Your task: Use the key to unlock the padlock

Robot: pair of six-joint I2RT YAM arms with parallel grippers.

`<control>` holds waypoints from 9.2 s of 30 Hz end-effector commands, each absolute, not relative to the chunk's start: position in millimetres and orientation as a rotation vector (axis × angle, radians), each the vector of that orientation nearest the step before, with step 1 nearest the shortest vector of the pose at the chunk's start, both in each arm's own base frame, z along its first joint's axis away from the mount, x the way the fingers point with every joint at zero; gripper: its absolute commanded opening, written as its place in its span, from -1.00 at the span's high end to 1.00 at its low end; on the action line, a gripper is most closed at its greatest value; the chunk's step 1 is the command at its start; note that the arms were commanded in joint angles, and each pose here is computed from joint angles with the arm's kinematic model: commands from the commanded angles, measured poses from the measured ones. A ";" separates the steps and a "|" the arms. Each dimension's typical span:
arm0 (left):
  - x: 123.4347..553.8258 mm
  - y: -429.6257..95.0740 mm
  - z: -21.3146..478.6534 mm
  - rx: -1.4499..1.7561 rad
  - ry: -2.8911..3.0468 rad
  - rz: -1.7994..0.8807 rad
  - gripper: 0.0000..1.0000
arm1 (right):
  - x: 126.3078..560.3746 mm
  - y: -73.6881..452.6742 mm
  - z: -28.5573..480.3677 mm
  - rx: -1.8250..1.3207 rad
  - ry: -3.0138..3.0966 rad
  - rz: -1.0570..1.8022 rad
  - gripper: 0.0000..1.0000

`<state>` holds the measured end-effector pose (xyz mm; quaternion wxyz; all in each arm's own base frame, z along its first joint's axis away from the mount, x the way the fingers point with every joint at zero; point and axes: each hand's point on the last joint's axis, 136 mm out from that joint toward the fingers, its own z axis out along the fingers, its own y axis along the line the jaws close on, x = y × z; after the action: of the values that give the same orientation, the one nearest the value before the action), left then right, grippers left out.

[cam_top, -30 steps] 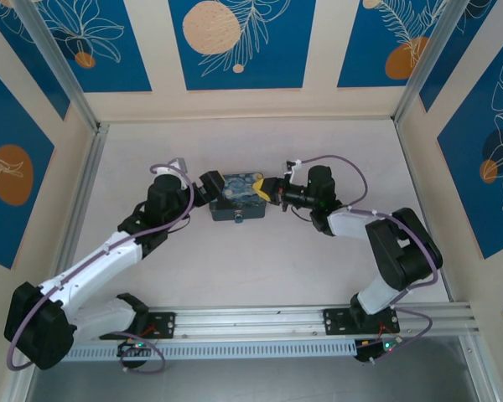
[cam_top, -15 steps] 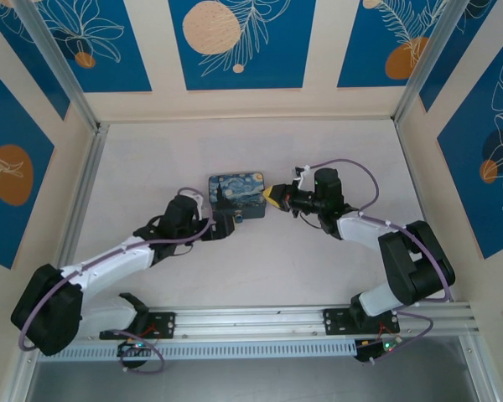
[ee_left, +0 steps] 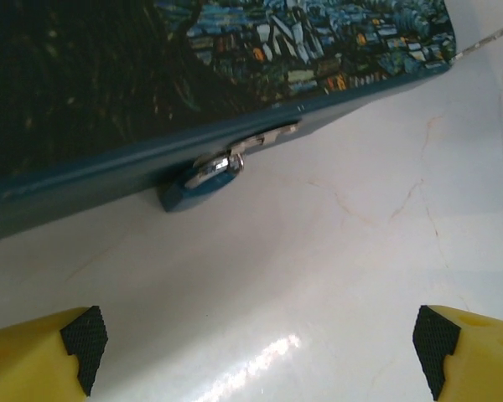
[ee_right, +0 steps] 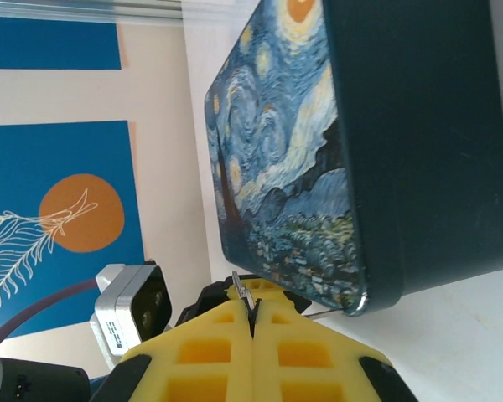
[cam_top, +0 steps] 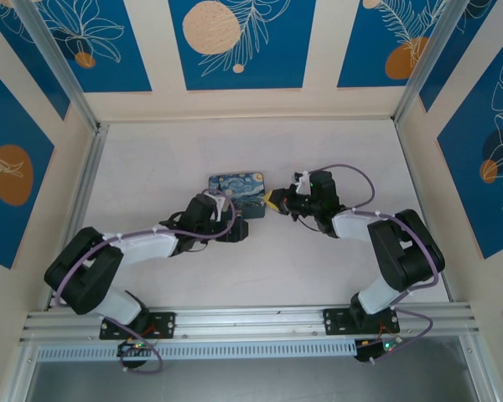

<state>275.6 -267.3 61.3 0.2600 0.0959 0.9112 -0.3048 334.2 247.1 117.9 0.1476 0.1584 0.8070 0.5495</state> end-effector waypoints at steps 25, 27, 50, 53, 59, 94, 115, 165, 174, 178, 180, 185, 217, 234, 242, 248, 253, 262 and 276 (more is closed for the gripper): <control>334.8 -313.0 63.2 0.292 2.258 -0.865 -0.87 | 372.2 250.8 103.2 0.503 2.287 1.612 1.00; 335.2 -314.2 69.5 0.263 2.237 -0.899 -0.86 | 372.1 250.8 102.4 0.502 2.288 1.612 1.00; 331.1 -300.6 32.4 0.057 2.325 -0.900 -0.82 | 372.3 250.0 99.9 0.508 2.295 1.609 1.00; 331.0 -305.4 28.8 0.086 2.336 -0.903 -0.82 | 372.6 250.1 99.1 0.509 2.297 1.607 1.00; 328.6 -325.7 61.1 0.111 2.225 -1.102 -0.74 | 371.8 249.7 98.8 0.511 2.300 1.606 1.00; 334.4 -303.6 48.0 -0.235 2.250 -1.015 -0.31 | 371.7 250.0 95.8 0.516 2.307 1.608 1.00; 345.3 -301.1 26.7 -0.222 2.270 -0.881 0.29 | 371.0 249.4 89.6 0.530 2.316 1.604 1.00; 345.2 -274.7 63.0 -0.053 2.264 -0.668 -0.89 | 463.7 227.8 149.1 0.468 2.183 1.599 1.00; 354.1 -269.1 61.8 -0.028 2.281 -0.664 -0.95 | 464.1 235.3 116.2 0.510 2.217 1.634 1.00; 362.6 -263.0 64.7 -0.035 2.275 -0.661 -0.96 | 450.0 247.1 108.2 0.496 2.246 1.640 1.00; 366.6 -260.6 66.9 -0.032 2.272 -0.660 -0.95 | 442.5 255.1 106.0 0.482 2.260 1.649 1.00; 374.9 -254.0 75.1 -0.027 2.259 -0.662 -0.96 | 426.7 269.9 105.5 0.455 2.269 1.677 1.00; 372.3 -269.6 35.2 0.286 2.323 -0.621 -0.99 | 458.8 286.9 124.2 0.385 2.306 1.664 1.00; 383.6 -297.6 58.3 0.238 2.235 -0.818 -0.97 | 453.8 290.9 101.9 0.407 2.353 1.644 1.00; 386.1 -307.8 74.2 0.177 2.185 -0.899 -0.97 | 453.3 292.4 98.8 0.407 2.359 1.644 1.00; 389.7 -303.2 62.1 0.087 2.193 -0.900 -0.97 | 452.3 293.7 97.1 0.408 2.363 1.645 1.00; 389.9 -306.8 60.1 0.024 2.170 -0.975 -0.92 | 452.3 293.7 96.7 0.407 2.364 1.643 1.00; 389.7 -299.8 74.1 -0.100 2.091 -1.035 -0.79 | 452.1 294.9 94.7 0.404 2.369 1.647 1.00; 385.3 -299.6 73.8 -0.133 2.091 -1.023 -0.62 | 452.1 294.8 92.6 0.403 2.373 1.647 1.00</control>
<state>384.6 -297.5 65.1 0.3824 -0.0494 0.8311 -0.4008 455.0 289.2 105.0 0.1302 0.1380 0.8027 0.5655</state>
